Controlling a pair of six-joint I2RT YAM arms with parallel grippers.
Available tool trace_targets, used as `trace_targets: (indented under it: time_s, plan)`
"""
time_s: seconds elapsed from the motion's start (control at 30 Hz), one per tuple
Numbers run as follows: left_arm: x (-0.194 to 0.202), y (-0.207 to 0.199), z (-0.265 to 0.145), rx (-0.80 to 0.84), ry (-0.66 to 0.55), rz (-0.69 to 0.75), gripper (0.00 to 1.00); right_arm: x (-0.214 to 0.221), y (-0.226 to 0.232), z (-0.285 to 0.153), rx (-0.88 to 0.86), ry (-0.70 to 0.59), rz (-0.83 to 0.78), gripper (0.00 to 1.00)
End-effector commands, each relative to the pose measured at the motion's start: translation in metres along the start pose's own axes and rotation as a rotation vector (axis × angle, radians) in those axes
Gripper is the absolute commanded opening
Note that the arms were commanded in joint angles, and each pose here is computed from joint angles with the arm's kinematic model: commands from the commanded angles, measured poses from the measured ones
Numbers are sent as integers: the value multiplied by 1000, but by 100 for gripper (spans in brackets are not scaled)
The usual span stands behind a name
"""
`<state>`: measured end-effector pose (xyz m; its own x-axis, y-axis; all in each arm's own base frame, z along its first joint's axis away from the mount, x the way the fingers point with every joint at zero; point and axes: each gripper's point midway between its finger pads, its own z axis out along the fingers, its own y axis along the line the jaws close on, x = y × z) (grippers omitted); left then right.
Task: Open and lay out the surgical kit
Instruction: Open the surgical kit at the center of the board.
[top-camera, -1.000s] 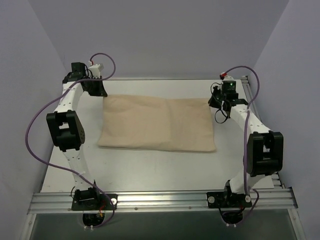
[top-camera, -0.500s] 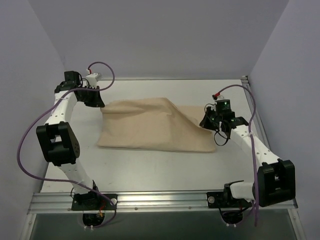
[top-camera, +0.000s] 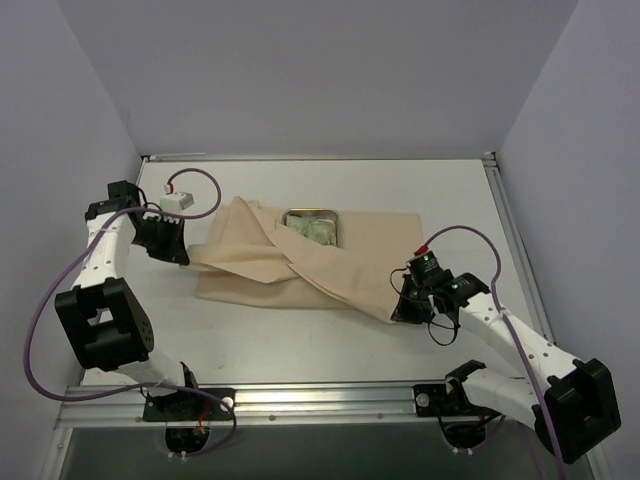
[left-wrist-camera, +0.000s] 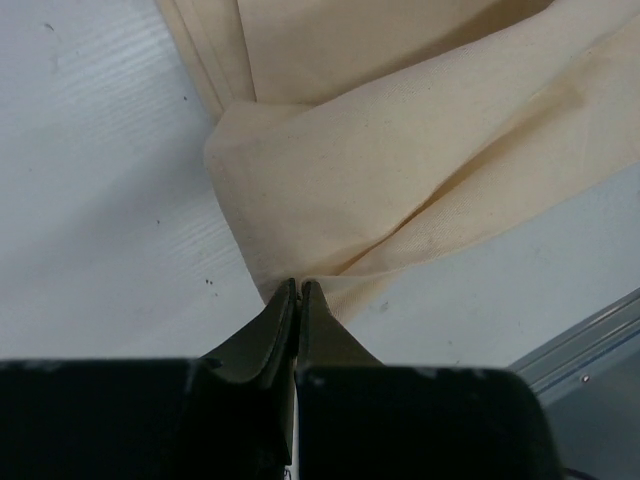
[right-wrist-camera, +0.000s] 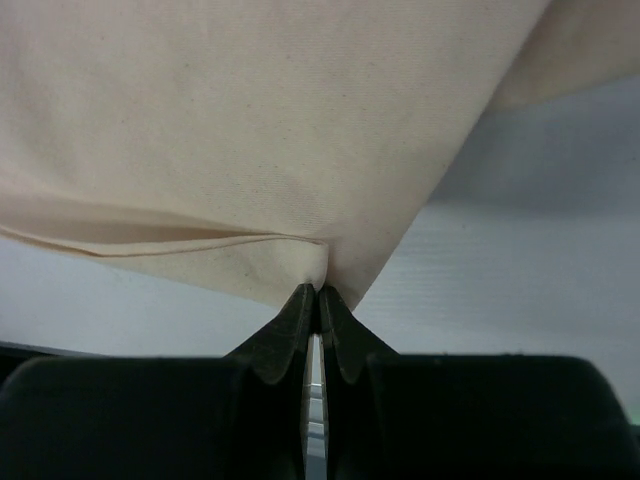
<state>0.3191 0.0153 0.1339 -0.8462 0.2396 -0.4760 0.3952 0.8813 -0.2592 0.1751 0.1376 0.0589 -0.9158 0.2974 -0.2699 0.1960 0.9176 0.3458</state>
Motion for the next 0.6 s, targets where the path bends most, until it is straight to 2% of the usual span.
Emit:
trace_targets:
  time_s: [0.0,0.33,0.4,0.5,0.53,0.57]
  plan:
    - [34,-6,-19,-17,96,103,2,25,-37,-12,162,51,64,0]
    - [105,-21,-24,67,304,191,3,73,-69,-44,256,181,79,0]
    - [114,-25,-25,112,340,228,8,79,-71,-46,263,210,67,0]
    - [120,-36,-38,204,359,274,29,90,-77,-52,286,259,35,0]
    - [121,-44,-45,259,349,287,44,91,-76,-53,285,264,30,0]
    - [107,-43,-52,251,313,307,49,90,-76,-54,287,266,25,0]
